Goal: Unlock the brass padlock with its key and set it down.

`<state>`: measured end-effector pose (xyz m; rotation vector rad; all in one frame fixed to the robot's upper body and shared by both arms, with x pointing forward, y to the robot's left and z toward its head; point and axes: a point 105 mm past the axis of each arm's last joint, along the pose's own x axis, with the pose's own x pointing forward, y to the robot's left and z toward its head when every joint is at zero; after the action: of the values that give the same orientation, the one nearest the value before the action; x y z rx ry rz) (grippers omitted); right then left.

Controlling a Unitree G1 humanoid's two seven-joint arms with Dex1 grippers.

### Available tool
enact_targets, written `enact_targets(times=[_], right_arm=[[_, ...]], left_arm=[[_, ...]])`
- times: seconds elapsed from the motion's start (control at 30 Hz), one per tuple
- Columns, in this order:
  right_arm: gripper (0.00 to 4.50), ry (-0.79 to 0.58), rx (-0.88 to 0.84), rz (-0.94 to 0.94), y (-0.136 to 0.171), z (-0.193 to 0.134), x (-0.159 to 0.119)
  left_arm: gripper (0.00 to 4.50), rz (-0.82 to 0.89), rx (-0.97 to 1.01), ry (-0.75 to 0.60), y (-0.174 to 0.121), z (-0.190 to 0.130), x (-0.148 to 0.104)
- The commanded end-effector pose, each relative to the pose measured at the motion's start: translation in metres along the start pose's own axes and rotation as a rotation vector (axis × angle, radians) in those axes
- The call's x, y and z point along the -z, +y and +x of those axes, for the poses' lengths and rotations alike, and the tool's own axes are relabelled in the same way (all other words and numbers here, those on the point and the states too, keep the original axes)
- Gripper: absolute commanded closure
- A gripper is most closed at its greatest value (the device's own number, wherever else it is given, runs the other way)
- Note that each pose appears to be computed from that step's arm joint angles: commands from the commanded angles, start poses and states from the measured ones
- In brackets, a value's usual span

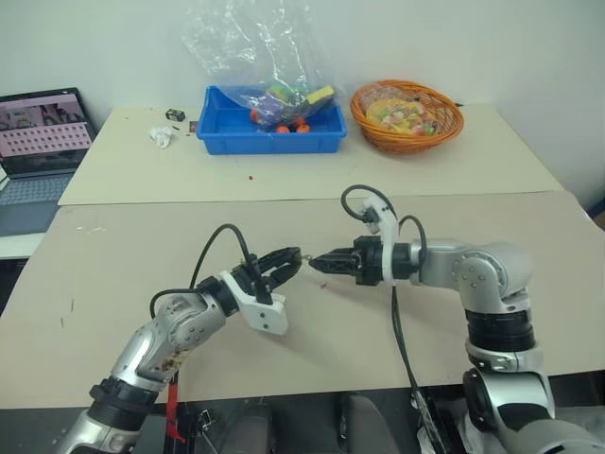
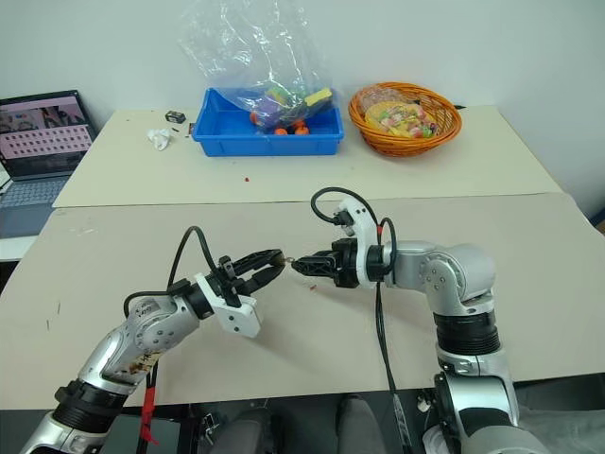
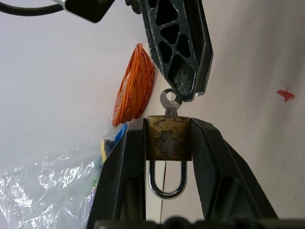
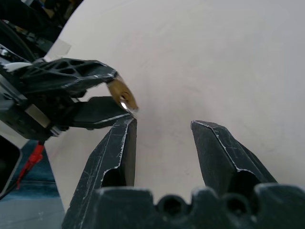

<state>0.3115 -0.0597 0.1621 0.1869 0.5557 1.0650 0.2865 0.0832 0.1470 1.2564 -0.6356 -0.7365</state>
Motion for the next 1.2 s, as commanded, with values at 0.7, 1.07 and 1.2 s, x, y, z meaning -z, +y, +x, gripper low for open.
enact_targets(times=[0.7, 1.07, 1.2], right_arm=[[2.24, -0.05, -0.044, -0.021, 0.016, -0.003, -0.018], [4.47, -0.05, -0.055, -0.014, 0.018, -0.001, -0.017], [4.47, -0.05, -0.061, -0.012, 0.02, -0.001, -0.017]], left_arm=[[3.67, 0.004, -0.042, -0.014, 0.009, -0.003, -0.006], [3.67, 0.009, -0.046, -0.014, 0.012, -0.002, -0.005], [3.67, 0.009, -0.046, -0.013, 0.012, -0.002, -0.005]])
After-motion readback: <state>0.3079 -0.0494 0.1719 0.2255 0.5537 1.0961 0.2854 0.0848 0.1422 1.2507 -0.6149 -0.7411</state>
